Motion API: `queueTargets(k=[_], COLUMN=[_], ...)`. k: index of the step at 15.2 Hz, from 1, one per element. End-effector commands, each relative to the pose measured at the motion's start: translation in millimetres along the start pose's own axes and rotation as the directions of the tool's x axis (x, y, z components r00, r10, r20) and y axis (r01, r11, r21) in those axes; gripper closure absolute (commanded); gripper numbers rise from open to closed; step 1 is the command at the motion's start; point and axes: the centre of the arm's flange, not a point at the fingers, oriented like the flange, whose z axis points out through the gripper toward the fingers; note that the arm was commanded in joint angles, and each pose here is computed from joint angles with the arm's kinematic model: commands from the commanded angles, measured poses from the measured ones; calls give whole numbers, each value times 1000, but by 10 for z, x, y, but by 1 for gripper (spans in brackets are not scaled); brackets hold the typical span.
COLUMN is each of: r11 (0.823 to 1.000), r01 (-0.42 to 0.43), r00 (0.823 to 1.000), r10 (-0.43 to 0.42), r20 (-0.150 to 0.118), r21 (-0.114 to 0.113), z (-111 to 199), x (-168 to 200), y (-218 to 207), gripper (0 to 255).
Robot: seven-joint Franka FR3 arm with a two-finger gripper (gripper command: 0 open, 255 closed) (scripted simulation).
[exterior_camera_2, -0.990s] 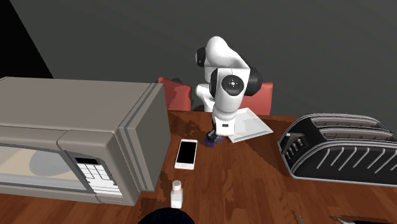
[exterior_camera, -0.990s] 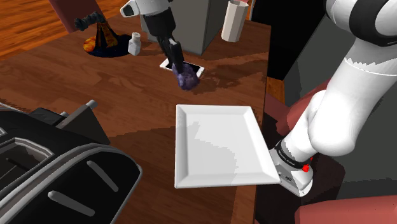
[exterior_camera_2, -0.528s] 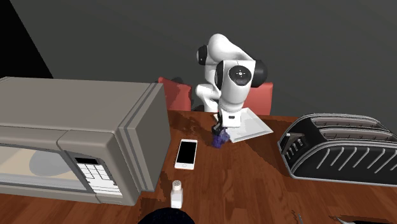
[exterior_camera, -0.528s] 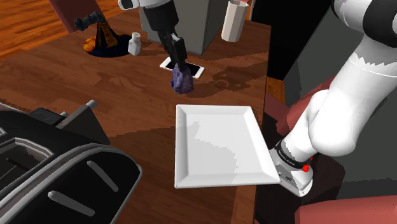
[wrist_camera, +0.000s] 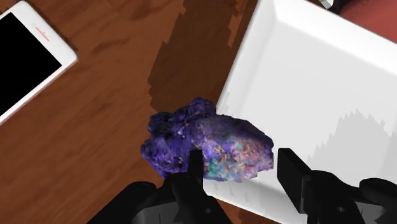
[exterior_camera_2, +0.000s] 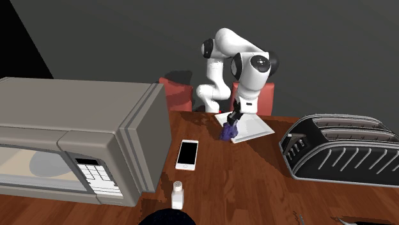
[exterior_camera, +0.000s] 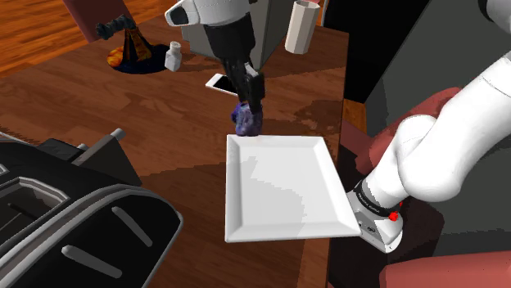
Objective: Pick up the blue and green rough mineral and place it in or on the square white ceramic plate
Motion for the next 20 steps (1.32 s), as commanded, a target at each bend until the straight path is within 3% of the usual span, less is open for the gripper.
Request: queueTargets(k=[1,6,7,8,9,10,11,16,17,20], r11=[999,999,999,999,966,998,998,989,987,987], r01=[12,12,14,14,-259,-62,-62,3,11,11], r00=[1000,1000,1000,1000,954,997,997,996,996,996], r10=[-12,-12,-14,-14,255,63,63,10,4,4], r20=[1,1,0,0,-155,-40,-40,-87,-93,-93], r21=[46,46,44,44,-9,26,26,149,163,163], z=[131,219,185,185,278,274,274,258,258,414], x=[64,97,76,76,-248,-61,-61,443,504,519], y=[-294,-947,-808,-808,-1002,-884,-884,-368,-309,-335], gripper=[255,255,255,0,0,0,0,0,0,0])
